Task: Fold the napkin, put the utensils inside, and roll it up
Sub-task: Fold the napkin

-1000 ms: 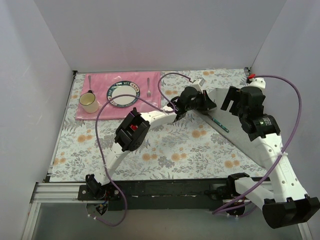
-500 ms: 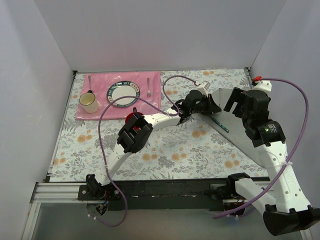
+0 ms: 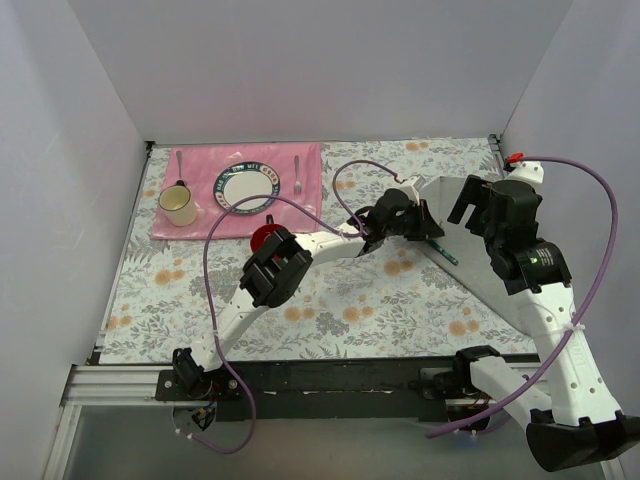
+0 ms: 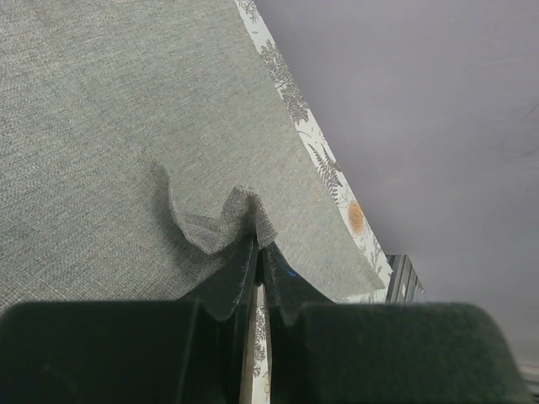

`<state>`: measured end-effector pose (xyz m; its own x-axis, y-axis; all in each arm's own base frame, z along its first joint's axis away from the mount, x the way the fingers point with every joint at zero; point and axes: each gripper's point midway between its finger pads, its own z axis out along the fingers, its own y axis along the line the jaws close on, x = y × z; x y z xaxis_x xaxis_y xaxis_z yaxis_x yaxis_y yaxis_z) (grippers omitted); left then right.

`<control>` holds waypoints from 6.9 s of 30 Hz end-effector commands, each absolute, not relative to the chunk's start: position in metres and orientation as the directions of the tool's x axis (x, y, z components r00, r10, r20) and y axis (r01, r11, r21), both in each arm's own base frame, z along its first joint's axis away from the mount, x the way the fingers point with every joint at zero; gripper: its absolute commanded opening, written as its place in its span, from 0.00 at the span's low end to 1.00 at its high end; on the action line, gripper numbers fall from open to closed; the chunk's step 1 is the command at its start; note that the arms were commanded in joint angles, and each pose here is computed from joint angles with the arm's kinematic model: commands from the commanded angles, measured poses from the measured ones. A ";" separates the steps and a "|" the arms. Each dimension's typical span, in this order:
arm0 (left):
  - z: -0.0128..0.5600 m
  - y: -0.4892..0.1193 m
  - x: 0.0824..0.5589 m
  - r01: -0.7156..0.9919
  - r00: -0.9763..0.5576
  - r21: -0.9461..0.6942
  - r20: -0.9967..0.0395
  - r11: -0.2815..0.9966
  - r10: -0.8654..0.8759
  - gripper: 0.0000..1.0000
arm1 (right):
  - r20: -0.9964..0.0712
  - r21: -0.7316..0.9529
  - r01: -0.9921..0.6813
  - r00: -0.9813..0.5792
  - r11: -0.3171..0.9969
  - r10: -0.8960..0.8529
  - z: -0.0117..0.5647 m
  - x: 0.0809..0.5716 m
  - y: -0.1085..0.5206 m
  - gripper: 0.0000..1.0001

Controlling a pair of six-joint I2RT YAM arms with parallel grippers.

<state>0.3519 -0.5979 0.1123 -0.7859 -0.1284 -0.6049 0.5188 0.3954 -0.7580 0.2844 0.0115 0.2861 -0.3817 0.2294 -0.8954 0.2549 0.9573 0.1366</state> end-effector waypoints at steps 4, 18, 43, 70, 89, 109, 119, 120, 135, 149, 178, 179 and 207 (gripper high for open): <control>0.102 -0.599 0.336 0.516 -0.811 -0.775 -0.580 0.365 -0.084 0.03 | -0.907 0.169 0.267 -0.334 0.949 0.255 0.295 0.287 0.010 0.96; 0.086 -0.597 0.330 0.499 -0.827 -0.779 -0.558 0.379 -0.058 0.11 | -0.900 0.178 0.263 -0.347 0.948 0.265 0.290 0.288 0.013 0.96; 0.081 -0.604 0.331 0.488 -0.839 -0.791 -0.541 0.369 -0.052 0.12 | -0.899 0.170 0.275 -0.349 0.946 0.263 0.287 0.289 0.011 0.96; 0.093 -0.618 0.338 0.491 -0.838 -0.802 -0.541 0.340 -0.067 0.26 | -0.894 0.171 0.272 -0.361 0.947 0.265 0.286 0.293 0.013 0.97; 0.202 -0.587 0.324 0.535 -0.808 -0.783 -0.584 0.318 -0.078 0.72 | -0.831 0.219 0.301 -0.441 0.928 0.339 0.293 0.298 0.025 0.97; 0.233 -0.416 0.308 0.430 -0.766 -0.689 -0.621 0.584 -0.168 0.70 | -0.750 0.166 0.350 -0.562 0.922 0.348 0.237 0.275 0.006 0.98; 0.359 -0.344 0.256 0.586 -0.648 -0.658 -0.731 0.473 -0.213 0.75 | -0.550 0.249 0.492 -0.637 0.834 0.540 0.140 0.269 -0.015 0.84; 0.365 -0.340 0.250 0.598 -0.644 -0.655 -0.736 0.462 -0.210 0.75 | -0.541 0.254 0.514 -0.627 0.819 0.561 0.134 0.267 -0.020 0.83; 0.393 -0.287 0.183 0.617 -0.648 -0.677 -0.727 0.402 -0.229 0.79 | -0.523 0.282 0.892 -0.167 0.355 0.836 0.065 0.176 -0.141 0.68; 0.394 -0.304 0.183 0.611 -0.695 -0.710 -0.693 0.350 -0.192 0.79 | -0.499 0.224 0.973 0.067 0.054 0.864 0.040 0.126 -0.157 0.61; 0.394 -0.299 0.184 0.603 -0.689 -0.708 -0.695 0.369 -0.207 0.79 | -0.512 0.245 0.965 0.051 0.089 0.858 0.027 0.136 -0.172 0.35; 0.394 -0.299 0.183 0.603 -0.688 -0.708 -0.695 0.367 -0.209 0.80 | -0.514 0.253 0.963 0.052 0.093 0.856 0.029 0.138 -0.172 0.33; 0.362 -0.299 0.192 0.544 -0.712 -0.744 -0.654 0.387 -0.256 0.80 | -0.797 0.314 0.346 -0.410 0.884 0.443 0.218 0.330 -0.070 0.01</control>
<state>0.1902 -0.3036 0.3530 -0.7380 -0.2142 -0.6399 0.5329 0.3968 -0.7474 0.2982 -0.0902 0.1864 -0.3746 0.5755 -0.7269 0.5153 0.7810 0.3528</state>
